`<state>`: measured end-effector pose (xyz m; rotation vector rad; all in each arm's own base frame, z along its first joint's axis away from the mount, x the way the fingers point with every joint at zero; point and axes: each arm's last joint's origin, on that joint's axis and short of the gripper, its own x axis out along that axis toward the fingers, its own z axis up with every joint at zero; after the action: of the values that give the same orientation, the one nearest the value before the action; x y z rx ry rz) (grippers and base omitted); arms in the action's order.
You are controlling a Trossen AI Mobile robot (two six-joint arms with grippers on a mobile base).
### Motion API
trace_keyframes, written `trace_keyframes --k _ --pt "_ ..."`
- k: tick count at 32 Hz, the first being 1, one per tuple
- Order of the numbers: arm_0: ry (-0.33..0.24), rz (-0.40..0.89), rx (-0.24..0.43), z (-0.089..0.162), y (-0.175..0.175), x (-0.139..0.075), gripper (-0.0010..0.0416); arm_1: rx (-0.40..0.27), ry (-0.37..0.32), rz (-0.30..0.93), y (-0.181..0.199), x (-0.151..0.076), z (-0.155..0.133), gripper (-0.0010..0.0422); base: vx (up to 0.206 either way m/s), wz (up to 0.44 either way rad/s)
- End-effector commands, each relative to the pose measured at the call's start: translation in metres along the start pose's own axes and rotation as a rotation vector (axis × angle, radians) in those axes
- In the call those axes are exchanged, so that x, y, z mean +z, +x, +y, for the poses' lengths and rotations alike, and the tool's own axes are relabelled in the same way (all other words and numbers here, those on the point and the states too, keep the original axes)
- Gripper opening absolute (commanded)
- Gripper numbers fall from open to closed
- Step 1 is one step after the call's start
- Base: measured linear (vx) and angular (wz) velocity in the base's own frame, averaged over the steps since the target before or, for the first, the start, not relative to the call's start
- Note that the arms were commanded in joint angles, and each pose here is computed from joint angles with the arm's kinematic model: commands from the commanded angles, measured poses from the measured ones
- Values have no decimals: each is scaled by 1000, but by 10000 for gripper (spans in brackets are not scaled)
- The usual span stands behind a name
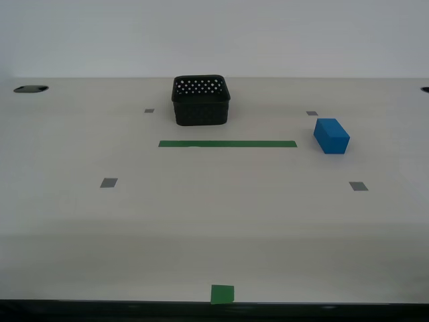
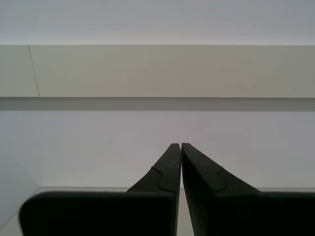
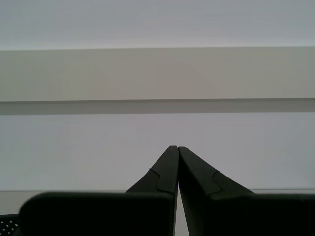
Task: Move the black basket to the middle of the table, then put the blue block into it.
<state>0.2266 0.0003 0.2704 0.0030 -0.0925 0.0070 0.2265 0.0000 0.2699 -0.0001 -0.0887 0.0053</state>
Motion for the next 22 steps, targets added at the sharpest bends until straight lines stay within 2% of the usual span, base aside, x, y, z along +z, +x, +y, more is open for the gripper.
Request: trace_keyframes --k 1,22 --pt "0 -3 0 0 0 0 0 2 1 -2 0 0 0 0 0 0" --pt "0 -3 0 0 0 1 1 1 1 -2 0 0 0 0 0 0"
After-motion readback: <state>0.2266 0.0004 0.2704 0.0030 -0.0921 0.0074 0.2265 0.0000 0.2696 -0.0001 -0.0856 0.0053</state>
